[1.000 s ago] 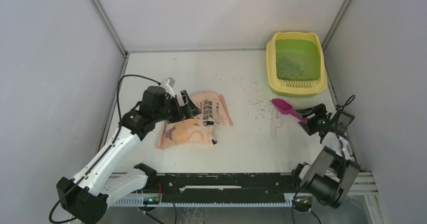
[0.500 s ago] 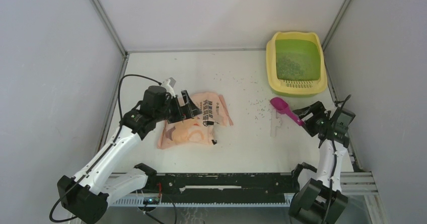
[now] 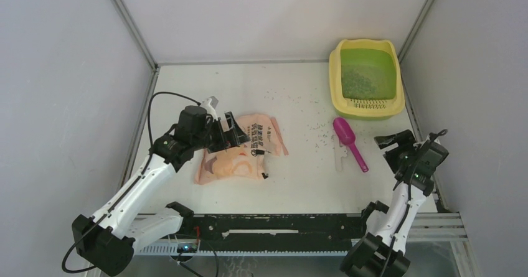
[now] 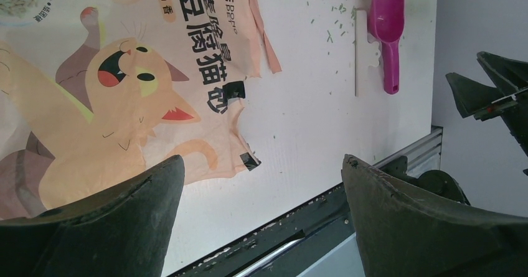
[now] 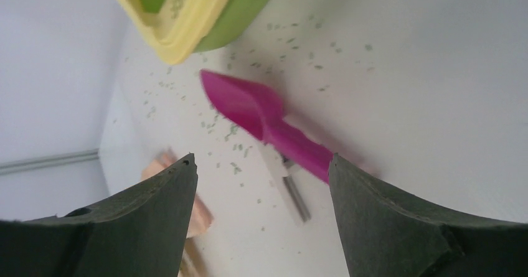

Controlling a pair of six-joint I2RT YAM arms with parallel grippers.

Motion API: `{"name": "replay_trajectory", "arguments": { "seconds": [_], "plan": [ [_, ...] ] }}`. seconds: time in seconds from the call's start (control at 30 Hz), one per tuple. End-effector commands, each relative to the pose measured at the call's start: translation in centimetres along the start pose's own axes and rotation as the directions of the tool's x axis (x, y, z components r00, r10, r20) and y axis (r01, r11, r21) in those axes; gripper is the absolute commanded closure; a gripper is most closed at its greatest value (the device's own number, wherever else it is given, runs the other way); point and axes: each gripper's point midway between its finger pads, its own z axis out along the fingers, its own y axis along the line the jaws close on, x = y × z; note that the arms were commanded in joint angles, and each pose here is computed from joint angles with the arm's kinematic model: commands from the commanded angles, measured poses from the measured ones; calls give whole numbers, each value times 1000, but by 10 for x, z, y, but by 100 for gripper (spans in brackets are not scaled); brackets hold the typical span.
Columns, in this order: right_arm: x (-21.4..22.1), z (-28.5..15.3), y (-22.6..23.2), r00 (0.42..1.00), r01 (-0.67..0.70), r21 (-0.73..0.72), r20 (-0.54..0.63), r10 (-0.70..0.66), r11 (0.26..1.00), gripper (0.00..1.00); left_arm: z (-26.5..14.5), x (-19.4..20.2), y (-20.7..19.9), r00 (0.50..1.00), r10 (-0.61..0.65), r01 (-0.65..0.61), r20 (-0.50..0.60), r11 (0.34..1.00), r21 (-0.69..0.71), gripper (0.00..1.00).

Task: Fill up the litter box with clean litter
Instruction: Place the spatula at the center of the board, then close the cat litter bag at the center of the board.

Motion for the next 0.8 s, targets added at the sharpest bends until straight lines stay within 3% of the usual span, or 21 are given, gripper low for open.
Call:
{"name": "replay_trajectory", "arguments": {
  "seconds": [0.0, 0.1, 0.3, 0.53, 0.77],
  "plan": [
    [7, -3, 48, 999, 24, -230, -28, -31, 973, 17, -2, -6, -10, 1000, 15, -15, 11, 999, 37, 0],
    [25, -5, 85, 988, 92, -338, -85, -127, 937, 17, -1, -7, -11, 1000, 22, -22, 7, 999, 36, 0],
    [78, -9, 149, 920, 235, -411, -198, -337, 881, 18, -2, -9, -10, 999, 31, -32, 14, 999, 26, 0],
    [168, 12, 216, 723, 366, -500, -379, -578, 785, 17, -6, -6, 0, 999, 20, -20, 25, 1000, 5, 0],
    [206, 89, 243, 586, 446, -534, -432, -685, 718, 21, -16, 2, 10, 999, 6, -6, 36, 1000, -14, 0]
  ]
}}
